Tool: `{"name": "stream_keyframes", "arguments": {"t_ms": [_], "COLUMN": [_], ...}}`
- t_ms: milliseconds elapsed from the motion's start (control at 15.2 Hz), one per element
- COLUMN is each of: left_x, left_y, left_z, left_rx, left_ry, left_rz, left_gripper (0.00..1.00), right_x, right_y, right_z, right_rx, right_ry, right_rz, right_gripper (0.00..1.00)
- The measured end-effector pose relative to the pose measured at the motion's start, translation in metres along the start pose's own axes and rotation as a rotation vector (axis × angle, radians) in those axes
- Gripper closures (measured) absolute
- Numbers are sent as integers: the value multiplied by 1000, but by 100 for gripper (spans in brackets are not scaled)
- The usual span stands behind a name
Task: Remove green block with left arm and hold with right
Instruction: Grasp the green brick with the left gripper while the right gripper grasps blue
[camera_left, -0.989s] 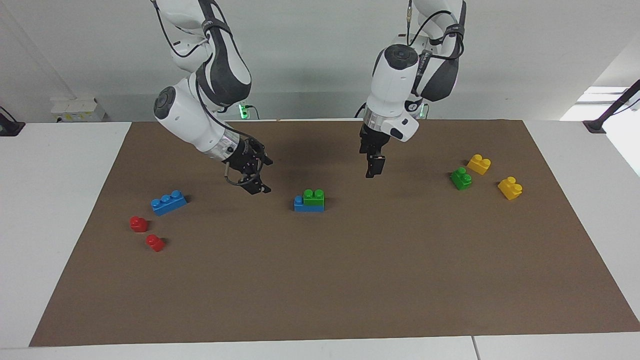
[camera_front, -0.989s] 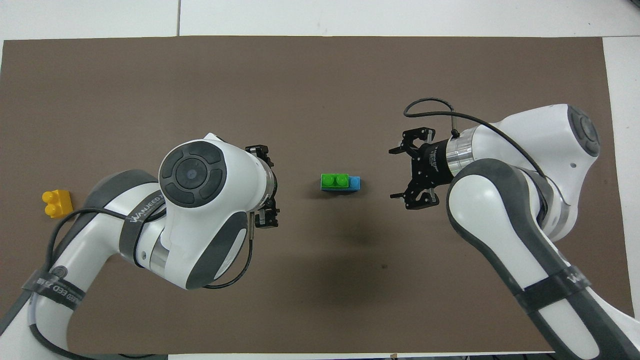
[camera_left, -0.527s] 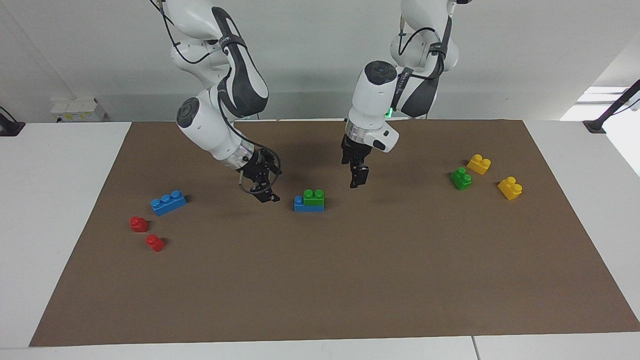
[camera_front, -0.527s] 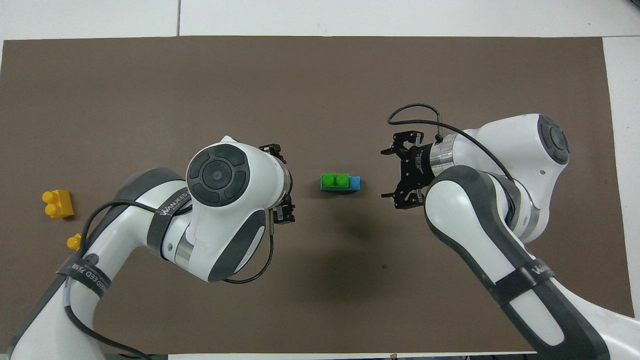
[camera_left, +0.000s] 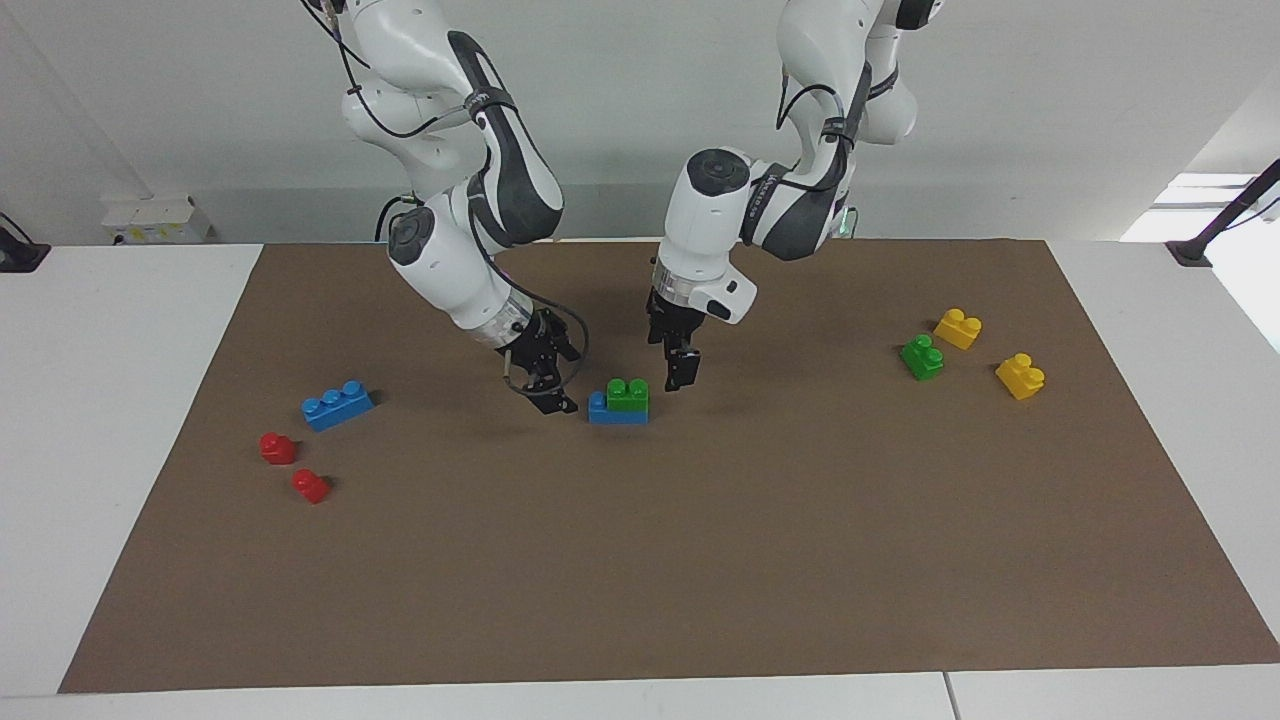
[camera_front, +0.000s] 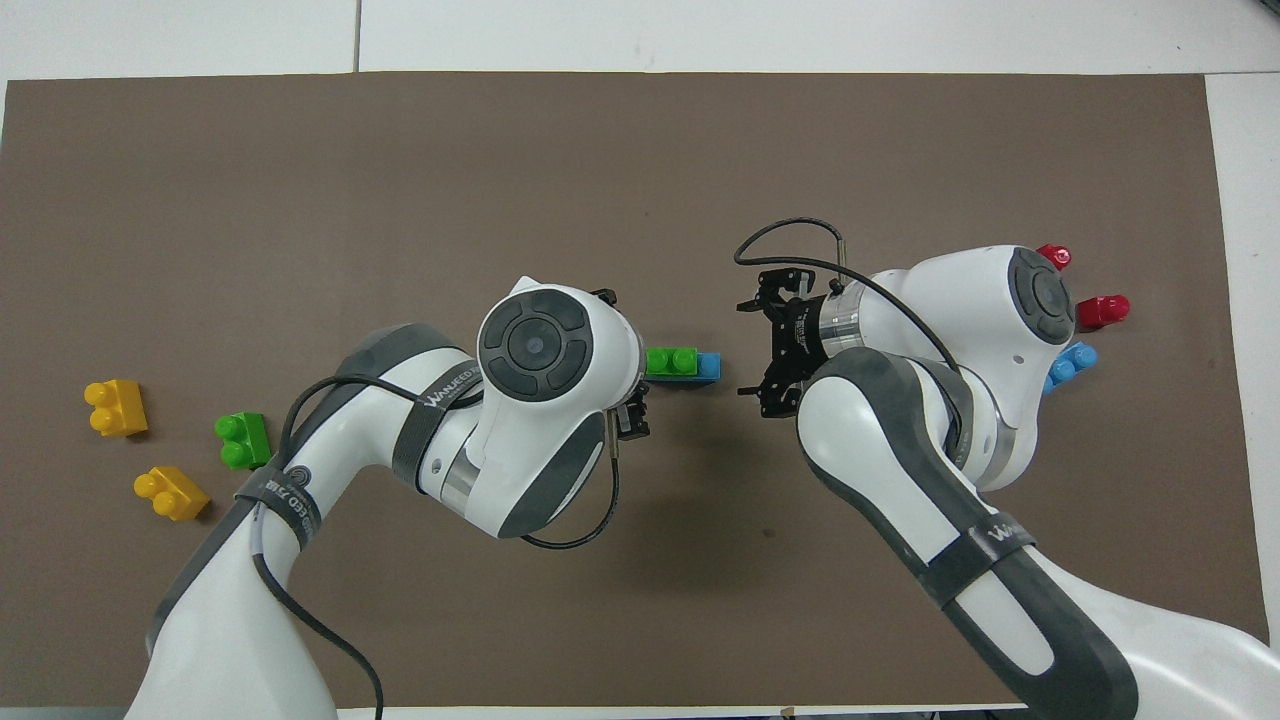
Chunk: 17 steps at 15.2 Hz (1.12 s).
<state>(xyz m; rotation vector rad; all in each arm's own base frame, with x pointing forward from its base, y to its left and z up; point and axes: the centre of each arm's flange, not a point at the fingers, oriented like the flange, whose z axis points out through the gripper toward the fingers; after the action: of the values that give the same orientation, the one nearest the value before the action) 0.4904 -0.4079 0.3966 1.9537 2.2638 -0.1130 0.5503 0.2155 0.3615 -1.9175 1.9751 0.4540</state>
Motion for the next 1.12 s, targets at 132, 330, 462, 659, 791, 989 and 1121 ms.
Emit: {"name": "stream_keyframes", "arguments": {"t_ms": [132,330,462,659,791,989,1121], "left_x": [-12,-19,-21,-23,-24,-26,-26], "left_y": [1,3,0,-4,-6,-9,-8], "left_z": [13,20,21,27,35,41,42], "left_rx": [11,18,22,26,32,36,36], "left_ry": [2,3,6,16,27,32,34], "left_rz": [2,-3,-2,-10,-10,-14,-18], "left_gripper": [0,0,0,0,0,0,0], "right_x": [0,-2,-2,3,7,11,6], "right_y": [2,2,3,1,1,0,2], "right_z": [4,20,34,46,53,61,67], "right_rx": [-4,14,19,27,20,24,33], "right_ry": [3,17,24,27,34,42,45], "right_rz": [-1,-7,-7,12,17,20,11], "right_gripper": [0,0,0,0,0,0,0]}}
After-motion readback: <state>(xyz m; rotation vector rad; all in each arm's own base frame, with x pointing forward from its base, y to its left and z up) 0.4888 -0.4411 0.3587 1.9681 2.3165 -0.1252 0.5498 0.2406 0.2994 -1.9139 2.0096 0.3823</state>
